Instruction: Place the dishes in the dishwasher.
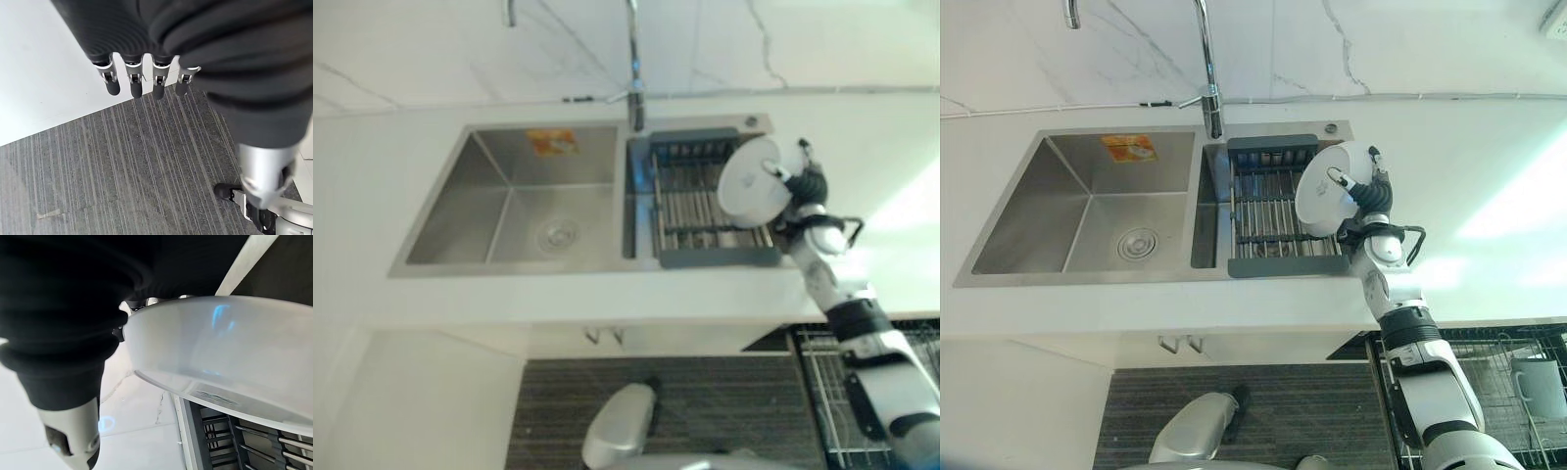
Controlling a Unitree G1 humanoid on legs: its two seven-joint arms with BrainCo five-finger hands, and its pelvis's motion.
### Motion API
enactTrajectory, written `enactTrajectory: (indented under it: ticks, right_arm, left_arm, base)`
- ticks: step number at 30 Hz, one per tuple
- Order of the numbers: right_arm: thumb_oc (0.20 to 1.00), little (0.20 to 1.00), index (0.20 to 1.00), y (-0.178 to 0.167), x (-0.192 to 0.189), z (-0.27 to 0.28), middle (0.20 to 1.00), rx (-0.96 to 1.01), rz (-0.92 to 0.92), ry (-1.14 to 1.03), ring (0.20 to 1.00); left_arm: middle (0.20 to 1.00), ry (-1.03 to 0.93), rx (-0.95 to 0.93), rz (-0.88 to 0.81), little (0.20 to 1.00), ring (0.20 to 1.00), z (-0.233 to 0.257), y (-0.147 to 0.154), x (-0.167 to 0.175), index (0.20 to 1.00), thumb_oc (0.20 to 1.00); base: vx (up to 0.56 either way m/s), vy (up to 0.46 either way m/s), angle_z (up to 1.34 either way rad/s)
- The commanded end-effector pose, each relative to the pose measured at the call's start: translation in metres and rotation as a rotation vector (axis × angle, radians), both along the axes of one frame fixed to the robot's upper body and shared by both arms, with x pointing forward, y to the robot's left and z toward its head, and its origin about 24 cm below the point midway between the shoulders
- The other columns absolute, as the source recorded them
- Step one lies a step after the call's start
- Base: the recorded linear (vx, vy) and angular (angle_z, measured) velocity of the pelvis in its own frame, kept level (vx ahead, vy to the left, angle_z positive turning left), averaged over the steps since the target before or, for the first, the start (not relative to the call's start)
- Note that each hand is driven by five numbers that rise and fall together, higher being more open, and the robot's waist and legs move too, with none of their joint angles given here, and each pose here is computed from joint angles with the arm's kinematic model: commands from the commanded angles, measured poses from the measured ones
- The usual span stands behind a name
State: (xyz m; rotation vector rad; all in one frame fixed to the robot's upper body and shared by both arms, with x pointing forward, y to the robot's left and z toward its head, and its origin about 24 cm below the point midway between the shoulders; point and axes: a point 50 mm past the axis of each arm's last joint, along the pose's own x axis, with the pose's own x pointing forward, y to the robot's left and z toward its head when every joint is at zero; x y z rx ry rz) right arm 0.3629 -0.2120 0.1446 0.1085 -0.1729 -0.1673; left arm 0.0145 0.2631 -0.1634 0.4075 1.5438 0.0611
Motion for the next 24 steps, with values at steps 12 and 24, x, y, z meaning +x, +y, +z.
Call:
enactTrajectory:
  ticks: [12, 24]
  right_arm:
    - [1.000, 1.000, 1.000, -0.001, 0.000, 0.001, 1.000, 0.060, -0.004, -0.042, 1.000]
    - [1.000, 1.000, 1.000, 0.017, -0.001, -0.010, 1.000, 0.319, 0.158, -0.075, 1.000]
  left_arm:
    - [1.000, 0.043, 0.045, -0.040, 1.000, 1.000, 0.003, 0.012, -0.006, 1.000, 1.000]
    - [1.000, 0.048, 0.023, -0.012, 1.000, 1.000, 0.003, 0.010, -0.009, 1.000, 1.000]
  base:
    - [0.00, 0.000, 0.00]
    - [0.00, 0.000, 0.00]
